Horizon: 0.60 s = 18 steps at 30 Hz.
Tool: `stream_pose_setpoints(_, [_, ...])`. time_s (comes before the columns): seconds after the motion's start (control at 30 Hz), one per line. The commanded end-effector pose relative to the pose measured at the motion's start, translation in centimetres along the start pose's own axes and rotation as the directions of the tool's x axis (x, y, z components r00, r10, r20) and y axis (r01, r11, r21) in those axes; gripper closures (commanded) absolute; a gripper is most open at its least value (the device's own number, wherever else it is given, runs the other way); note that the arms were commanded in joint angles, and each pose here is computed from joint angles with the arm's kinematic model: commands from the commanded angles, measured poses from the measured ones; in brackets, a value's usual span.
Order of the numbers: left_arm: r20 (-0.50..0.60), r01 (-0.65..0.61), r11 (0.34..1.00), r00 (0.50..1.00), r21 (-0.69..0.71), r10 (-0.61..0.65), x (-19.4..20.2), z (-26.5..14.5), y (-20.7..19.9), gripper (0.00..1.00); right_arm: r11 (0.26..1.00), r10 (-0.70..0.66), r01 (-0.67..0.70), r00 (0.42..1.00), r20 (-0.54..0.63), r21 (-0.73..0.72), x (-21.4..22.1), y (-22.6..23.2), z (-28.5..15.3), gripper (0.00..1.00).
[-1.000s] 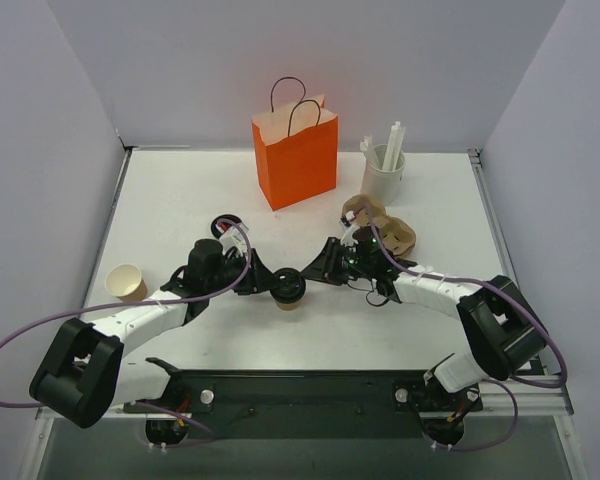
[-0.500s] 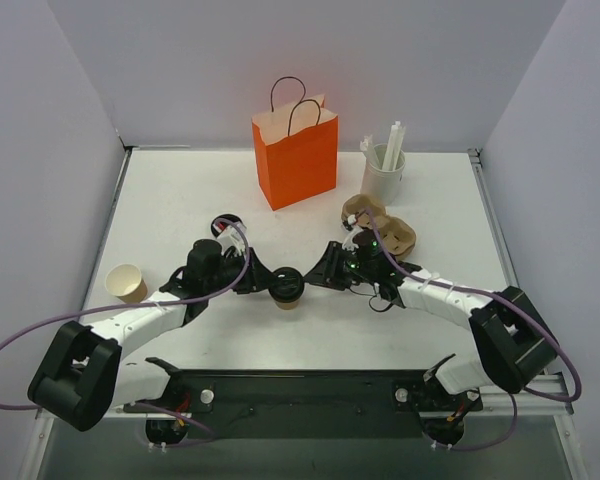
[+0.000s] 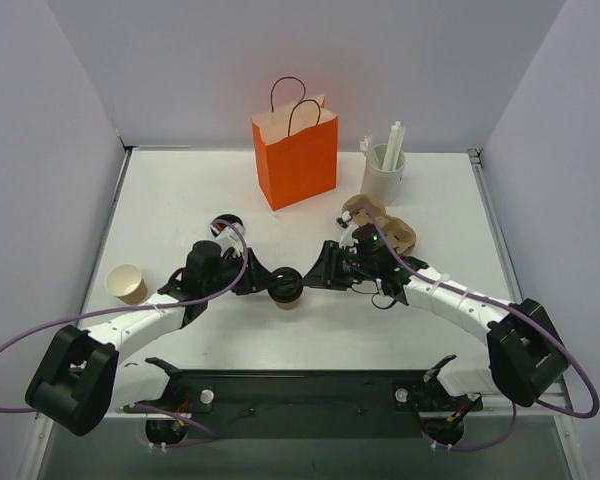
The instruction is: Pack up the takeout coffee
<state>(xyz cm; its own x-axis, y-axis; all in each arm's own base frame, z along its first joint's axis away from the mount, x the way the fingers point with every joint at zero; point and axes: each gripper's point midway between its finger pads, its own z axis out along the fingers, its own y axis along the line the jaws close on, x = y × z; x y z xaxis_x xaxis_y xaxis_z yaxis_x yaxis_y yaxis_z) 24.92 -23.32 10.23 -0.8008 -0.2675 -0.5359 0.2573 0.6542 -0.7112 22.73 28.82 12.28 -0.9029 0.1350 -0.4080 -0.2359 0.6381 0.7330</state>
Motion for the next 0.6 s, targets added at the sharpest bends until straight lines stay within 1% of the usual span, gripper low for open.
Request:
stream_pose_setpoints(0.0, [-0.115, 0.013, 0.978, 0.993, -0.207, -0.038, 4.4, -0.8, 5.3, 0.48, 0.999, -0.026, 0.025, 0.999, -0.030, -0.036, 0.7, 0.9, 0.6, 0.67])
stream_pose_setpoints(0.23, [-0.111, 0.013, 0.981, 0.993, -0.194, -0.035, 4.3, -0.9, 4.7, 0.48, 1.000, -0.010, 0.008, 0.998, -0.061, -0.027, 2.2, 0.0, 1.6, 0.67])
stream_pose_setpoints(0.57, [-0.123, 0.005, 0.981, 0.992, -0.194, -0.029, 4.6, -0.3, 4.3, 0.48, 1.000, 0.003, -0.002, 0.998, -0.060, 0.019, 2.6, -1.6, 2.2, 0.68])
